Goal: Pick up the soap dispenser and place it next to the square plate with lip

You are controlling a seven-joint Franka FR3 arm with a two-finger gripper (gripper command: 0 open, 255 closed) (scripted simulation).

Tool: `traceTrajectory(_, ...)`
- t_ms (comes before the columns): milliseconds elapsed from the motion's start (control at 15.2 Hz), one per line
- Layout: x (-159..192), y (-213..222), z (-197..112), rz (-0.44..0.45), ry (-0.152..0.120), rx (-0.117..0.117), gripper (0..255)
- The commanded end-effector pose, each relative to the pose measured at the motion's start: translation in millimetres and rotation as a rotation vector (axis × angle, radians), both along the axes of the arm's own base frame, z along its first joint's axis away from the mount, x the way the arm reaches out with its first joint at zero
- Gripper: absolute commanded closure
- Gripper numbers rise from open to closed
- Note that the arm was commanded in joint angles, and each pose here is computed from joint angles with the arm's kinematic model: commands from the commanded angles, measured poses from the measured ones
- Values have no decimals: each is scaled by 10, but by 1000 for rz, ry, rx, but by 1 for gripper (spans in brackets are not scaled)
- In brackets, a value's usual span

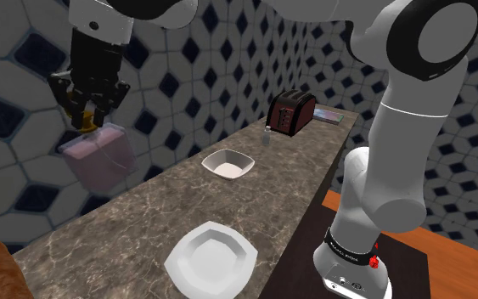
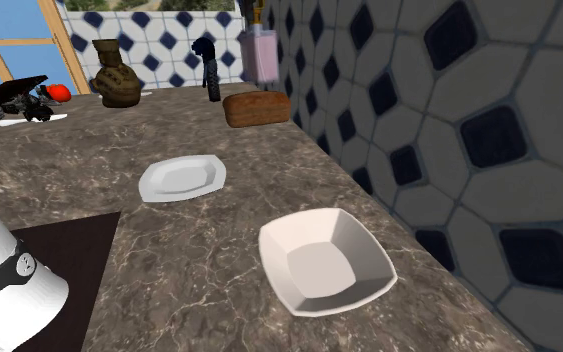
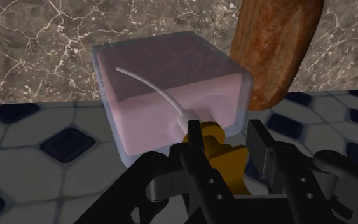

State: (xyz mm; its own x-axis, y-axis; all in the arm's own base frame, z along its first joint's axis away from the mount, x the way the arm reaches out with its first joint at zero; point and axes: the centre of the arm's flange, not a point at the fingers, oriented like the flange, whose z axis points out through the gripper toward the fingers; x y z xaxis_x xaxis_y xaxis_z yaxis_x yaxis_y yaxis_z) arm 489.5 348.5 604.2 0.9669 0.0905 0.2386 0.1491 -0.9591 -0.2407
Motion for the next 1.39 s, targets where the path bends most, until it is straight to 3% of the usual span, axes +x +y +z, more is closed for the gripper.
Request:
traceTrajectory(0, -1, -5, -98, 0, -1, 1, 255)
traceTrajectory(1320, -1, -5, -1154, 0, -1, 1, 255)
